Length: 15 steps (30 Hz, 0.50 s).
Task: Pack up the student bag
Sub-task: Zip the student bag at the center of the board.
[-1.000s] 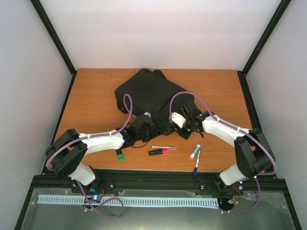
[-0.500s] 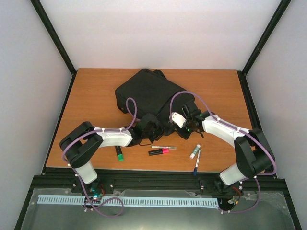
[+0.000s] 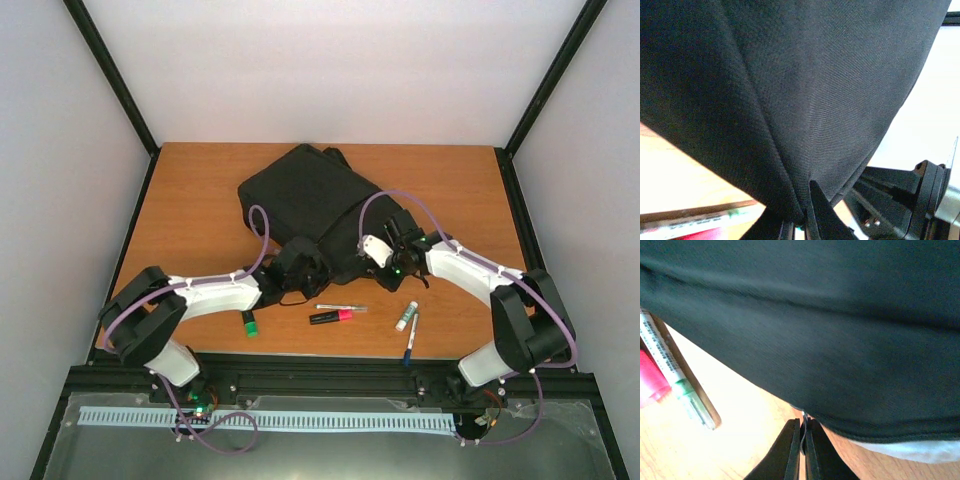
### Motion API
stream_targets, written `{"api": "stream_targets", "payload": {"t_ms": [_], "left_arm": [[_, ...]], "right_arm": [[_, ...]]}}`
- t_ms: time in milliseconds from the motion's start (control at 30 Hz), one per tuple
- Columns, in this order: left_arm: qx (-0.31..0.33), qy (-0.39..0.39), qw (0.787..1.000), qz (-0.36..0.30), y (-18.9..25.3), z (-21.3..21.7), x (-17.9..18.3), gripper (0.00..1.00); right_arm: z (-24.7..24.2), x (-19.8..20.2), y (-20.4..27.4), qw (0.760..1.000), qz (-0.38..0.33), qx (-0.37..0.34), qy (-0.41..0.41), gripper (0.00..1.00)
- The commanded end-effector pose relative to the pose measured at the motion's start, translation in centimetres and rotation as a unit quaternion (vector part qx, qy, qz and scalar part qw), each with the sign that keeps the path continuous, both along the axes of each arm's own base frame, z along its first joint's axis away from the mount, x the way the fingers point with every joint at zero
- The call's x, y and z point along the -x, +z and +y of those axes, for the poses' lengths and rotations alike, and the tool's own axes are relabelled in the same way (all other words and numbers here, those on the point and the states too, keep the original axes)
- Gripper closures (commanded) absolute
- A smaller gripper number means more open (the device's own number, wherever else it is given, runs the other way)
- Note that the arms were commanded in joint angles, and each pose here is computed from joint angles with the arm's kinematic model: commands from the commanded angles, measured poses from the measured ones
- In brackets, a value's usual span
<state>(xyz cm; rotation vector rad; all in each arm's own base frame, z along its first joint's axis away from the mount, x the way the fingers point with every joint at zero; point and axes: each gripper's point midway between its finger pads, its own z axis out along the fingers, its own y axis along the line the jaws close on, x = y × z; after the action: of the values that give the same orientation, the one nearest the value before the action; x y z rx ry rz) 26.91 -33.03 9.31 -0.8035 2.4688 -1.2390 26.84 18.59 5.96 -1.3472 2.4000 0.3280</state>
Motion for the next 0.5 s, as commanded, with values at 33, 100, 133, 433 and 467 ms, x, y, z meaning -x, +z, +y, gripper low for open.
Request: {"api": "stream_targets", "payload": {"t_ms": [33, 100, 133, 433, 467], "left_arm": [[-0.072, 0.0, 0.997, -0.007, -0.3, 3.9, 0.7, 0.99], [-0.09, -0.005, 0.996, -0.009, -0.4, 5.3, 0.9, 0.99], [-0.097, -0.008, 0.995, -0.01, -0.4, 5.9, 1.0, 0.99], [-0.162, -0.086, 0.982, -0.036, 0.5, 8.6, 2.8, 0.99], [-0.167, -0.095, 0.981, -0.038, 0.6, 8.8, 3.0, 0.99]], "right_arm": [[-2.1, -0.6, 0.6, 1.0, -0.01, 0.016, -0.008, 0.97], [-2.7, -1.2, 0.6, 1.0, -0.011, 0.015, -0.018, 0.97], [-2.9, -1.6, 0.6, 1.0, -0.012, 0.013, -0.022, 0.97], [-5.6, -5.5, 0.3, 0.997, -0.029, 0.011, -0.066, 0.97], [-5.9, -5.8, 0.2, 0.997, -0.03, 0.011, -0.071, 0.97]]}}
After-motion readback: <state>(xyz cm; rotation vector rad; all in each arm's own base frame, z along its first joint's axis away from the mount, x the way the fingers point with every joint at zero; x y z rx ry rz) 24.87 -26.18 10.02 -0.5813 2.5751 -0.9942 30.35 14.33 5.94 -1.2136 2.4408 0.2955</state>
